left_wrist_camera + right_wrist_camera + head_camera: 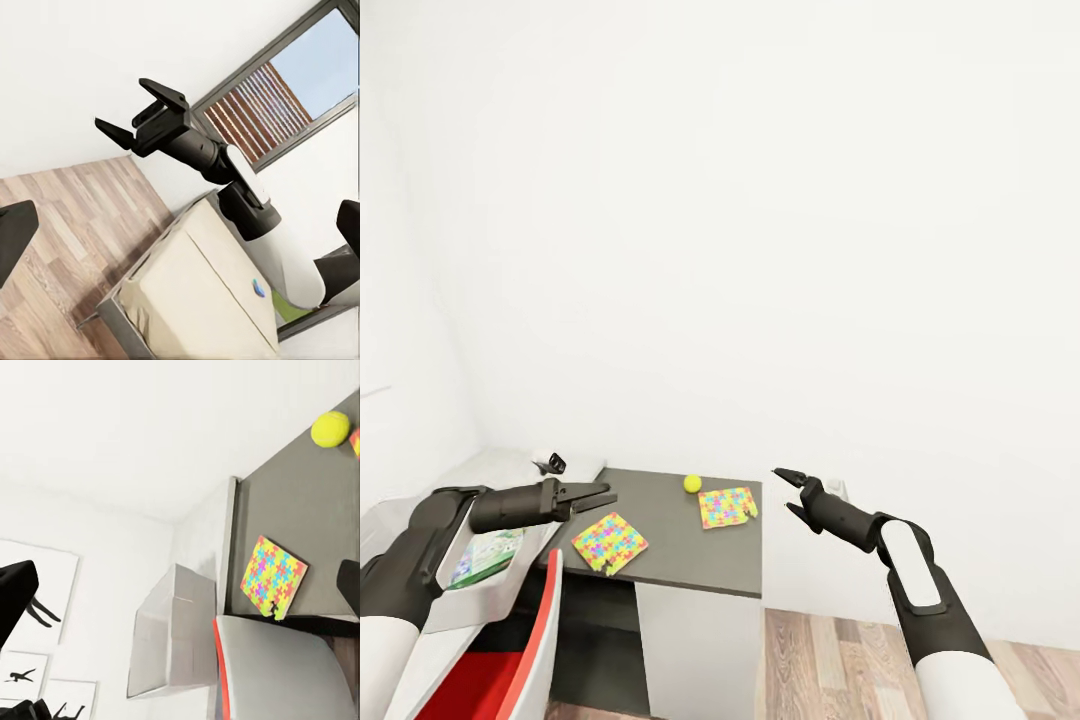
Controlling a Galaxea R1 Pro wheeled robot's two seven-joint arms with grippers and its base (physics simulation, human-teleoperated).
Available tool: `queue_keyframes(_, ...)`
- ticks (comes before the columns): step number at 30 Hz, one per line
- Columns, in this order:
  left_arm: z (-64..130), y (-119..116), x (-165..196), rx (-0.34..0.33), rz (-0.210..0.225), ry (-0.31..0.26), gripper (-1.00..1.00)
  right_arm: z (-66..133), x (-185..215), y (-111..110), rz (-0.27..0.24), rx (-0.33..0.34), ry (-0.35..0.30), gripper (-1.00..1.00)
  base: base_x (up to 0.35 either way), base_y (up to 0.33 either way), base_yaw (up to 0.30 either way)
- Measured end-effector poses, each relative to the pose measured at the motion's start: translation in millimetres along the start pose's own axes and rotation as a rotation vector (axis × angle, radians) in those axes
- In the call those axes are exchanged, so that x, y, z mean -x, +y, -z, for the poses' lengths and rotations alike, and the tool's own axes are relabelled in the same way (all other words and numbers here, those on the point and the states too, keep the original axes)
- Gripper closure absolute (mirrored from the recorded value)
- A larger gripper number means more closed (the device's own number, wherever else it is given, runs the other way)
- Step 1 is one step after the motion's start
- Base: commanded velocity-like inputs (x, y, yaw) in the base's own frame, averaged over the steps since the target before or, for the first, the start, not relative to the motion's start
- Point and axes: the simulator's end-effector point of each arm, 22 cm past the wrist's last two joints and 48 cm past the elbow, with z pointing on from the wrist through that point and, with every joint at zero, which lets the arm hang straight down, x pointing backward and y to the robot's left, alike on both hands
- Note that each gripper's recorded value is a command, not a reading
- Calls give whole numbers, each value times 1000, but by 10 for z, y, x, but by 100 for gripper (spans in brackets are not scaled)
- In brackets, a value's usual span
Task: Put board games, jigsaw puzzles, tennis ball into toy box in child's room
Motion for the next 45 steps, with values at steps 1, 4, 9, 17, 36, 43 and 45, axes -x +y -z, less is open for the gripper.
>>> queue_keyframes(1,0,-5,1,0,-1,0,-100,2,1,4,0,1,0,-100,-176,0,-255)
queue_keyframes(4,1,-15,4,0,-3,0,-100,4,1,8,1,0,-1,-100,-169,0,-255)
queue_keyframes(9,2,-34,9,-1,-6,-1,-100,12,5,24,2,2,-3,-100,-72,0,-255)
queue_keyframes(17,4,-65,22,-3,-12,-3,-100,26,14,51,5,6,-5,-100,-13,0,-255)
queue_keyframes(36,8,-133,33,-5,-25,-3,-100,67,47,114,15,12,-13,-100,-1,0,-255)
queue_keyframes(43,3,-162,35,-7,-31,-2,-100,80,56,144,19,16,-15,-100,0,0,-255)
queue_keyframes(45,3,-170,36,-8,-32,-2,-100,84,58,153,20,17,-16,-100,0,0,-255)
